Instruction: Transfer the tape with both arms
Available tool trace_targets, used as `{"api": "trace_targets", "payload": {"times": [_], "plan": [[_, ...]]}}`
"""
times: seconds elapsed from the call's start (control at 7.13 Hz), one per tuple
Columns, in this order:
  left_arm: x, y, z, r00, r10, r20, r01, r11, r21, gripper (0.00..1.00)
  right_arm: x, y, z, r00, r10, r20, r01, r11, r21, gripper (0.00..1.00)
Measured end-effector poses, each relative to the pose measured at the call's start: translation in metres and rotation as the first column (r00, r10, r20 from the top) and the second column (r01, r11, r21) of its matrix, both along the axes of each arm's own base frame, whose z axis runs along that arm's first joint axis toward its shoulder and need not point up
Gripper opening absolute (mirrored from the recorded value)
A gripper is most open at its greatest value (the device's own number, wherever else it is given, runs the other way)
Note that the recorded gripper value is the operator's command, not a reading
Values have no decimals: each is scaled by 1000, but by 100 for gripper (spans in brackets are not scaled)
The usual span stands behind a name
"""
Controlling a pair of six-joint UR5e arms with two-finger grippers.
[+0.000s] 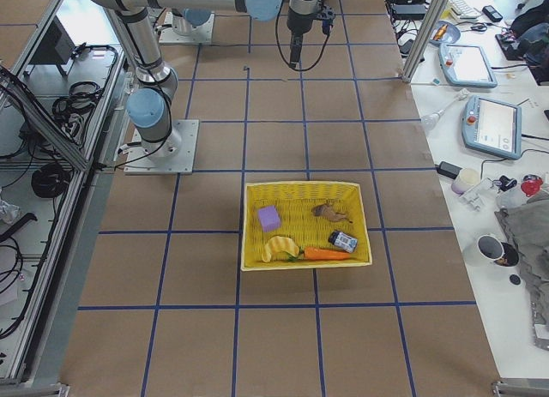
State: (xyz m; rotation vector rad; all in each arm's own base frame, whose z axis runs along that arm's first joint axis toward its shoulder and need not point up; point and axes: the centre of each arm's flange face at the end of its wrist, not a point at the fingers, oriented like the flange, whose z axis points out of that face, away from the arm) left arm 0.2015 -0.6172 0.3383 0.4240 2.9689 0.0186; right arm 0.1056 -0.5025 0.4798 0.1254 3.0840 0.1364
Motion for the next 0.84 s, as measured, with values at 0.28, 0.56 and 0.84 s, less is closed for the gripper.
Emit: {"api": "trace_targets", "payload": {"times": [0.28, 0.56, 0.84], "plan": [[-163, 17, 67, 989, 146, -4, -146, 989, 0, 100, 0, 0, 0, 1000, 0, 1, 0, 1000, 0, 100], [-295, 68, 123, 967, 254, -32, -255, 965, -52, 100, 0, 0, -1, 1000, -1, 1, 1, 1000, 2, 100], [-346, 121, 168, 939, 330, -92, -336, 940, -57, 100, 0, 1, -3, 1000, -3, 1, 3, 1000, 6, 100]]}}
